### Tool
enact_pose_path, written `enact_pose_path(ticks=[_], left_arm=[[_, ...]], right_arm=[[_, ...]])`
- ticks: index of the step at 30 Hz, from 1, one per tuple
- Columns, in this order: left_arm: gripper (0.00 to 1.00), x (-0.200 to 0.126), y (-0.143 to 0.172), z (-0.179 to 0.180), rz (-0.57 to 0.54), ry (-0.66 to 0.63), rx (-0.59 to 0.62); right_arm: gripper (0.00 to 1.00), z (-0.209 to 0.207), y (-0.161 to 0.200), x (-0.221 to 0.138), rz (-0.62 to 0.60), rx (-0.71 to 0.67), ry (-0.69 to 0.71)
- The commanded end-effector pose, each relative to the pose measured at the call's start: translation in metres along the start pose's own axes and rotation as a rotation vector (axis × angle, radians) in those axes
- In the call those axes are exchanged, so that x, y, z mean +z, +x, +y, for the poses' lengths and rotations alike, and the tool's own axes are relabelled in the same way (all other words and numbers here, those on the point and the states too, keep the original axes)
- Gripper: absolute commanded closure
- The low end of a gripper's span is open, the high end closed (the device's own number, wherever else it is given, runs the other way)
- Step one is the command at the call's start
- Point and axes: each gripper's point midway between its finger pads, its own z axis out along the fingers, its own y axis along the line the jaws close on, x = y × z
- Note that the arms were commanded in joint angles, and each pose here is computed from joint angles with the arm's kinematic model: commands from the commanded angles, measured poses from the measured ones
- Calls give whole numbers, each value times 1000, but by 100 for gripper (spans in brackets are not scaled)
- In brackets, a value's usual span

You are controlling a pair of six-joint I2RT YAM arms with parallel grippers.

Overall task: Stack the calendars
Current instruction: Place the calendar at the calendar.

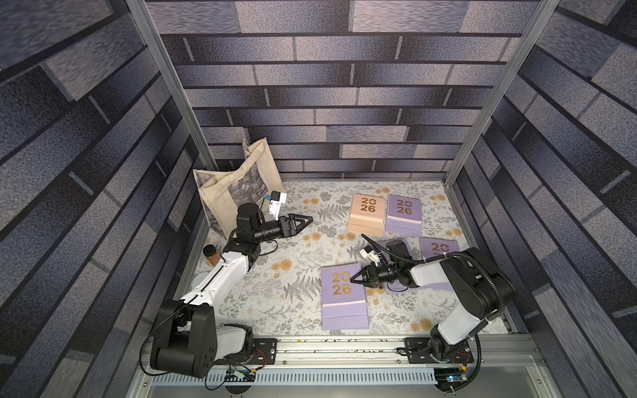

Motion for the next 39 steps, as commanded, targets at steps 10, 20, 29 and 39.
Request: enact_pose_path(ticks=[10, 20, 29, 39], left_arm=[[14, 0, -2, -3, 0, 21, 14], [14, -2, -1, -2, -1, 20, 14], [14, -1, 0, 1, 1, 19, 11], [14, -3, 1, 6, -3, 15, 5]], right_arm=[[69, -15, -4, -13, -43, 48, 156], [61, -13, -2, -21, -41, 53, 225], [61, -16, 7, -35, -17, 72, 346], [46, -24, 11, -48, -17, 74, 460]])
